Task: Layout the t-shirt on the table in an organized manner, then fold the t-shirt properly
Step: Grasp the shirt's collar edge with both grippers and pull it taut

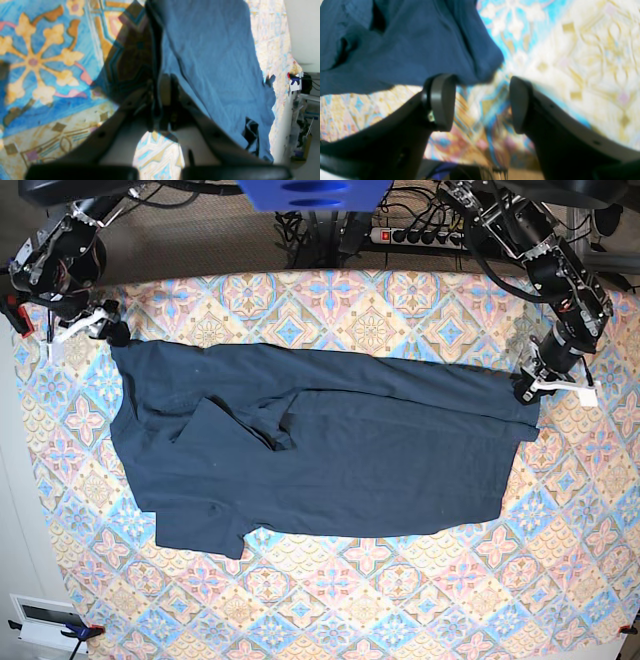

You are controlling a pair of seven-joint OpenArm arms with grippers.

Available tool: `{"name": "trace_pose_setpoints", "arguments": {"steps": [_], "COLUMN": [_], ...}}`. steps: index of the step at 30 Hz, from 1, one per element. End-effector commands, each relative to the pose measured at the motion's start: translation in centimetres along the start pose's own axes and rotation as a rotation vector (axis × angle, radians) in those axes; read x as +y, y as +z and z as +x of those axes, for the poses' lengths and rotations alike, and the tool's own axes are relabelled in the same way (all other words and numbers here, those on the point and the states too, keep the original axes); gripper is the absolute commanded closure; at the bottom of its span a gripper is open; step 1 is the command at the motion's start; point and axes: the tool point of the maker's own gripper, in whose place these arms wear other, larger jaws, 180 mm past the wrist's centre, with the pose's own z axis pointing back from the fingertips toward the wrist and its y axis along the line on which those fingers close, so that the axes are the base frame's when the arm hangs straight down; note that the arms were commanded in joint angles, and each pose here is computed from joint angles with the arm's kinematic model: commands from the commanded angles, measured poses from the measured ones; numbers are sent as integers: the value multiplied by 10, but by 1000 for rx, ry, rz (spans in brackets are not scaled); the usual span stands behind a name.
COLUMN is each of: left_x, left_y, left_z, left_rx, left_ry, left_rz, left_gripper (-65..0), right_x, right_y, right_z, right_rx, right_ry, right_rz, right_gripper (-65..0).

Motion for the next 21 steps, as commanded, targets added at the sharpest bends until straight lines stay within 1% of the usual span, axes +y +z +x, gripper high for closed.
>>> {"name": "trace_pose_setpoints", "arguments": {"steps": [1,6,11,13,18,19,21], "left_x": [-6,-5,-4,-4,-3,-3,3], "left_y": [4,5,5,5,5,6,10], "left_z": [15,13,13,13,13,13,15], "left_rx": [-39,-36,-36,-36,-35,-36,-47], "left_ry": [-23,-22,-21,-21,-21,-20,-11], "left_rz": [-18,-15,-13,-13,-12,-12,1], "left_gripper": [0,0,0,0,0,0,0], "right_x": [0,8,11,13,14,15,15], "right_y": [4,-3,-5,-8,-20,-22,-22], "right_z": [13,24,25,33,34,35,35], "right_rx": [-32,-63,-66,-81,-81,-83,-84], "right_ry": [17,15,9,12,-34,-40,-44], "right_rz": [3,25,33,40,70,75,79], "right_gripper": [-338,-338,-338,-338,-334,-331,-302]}}
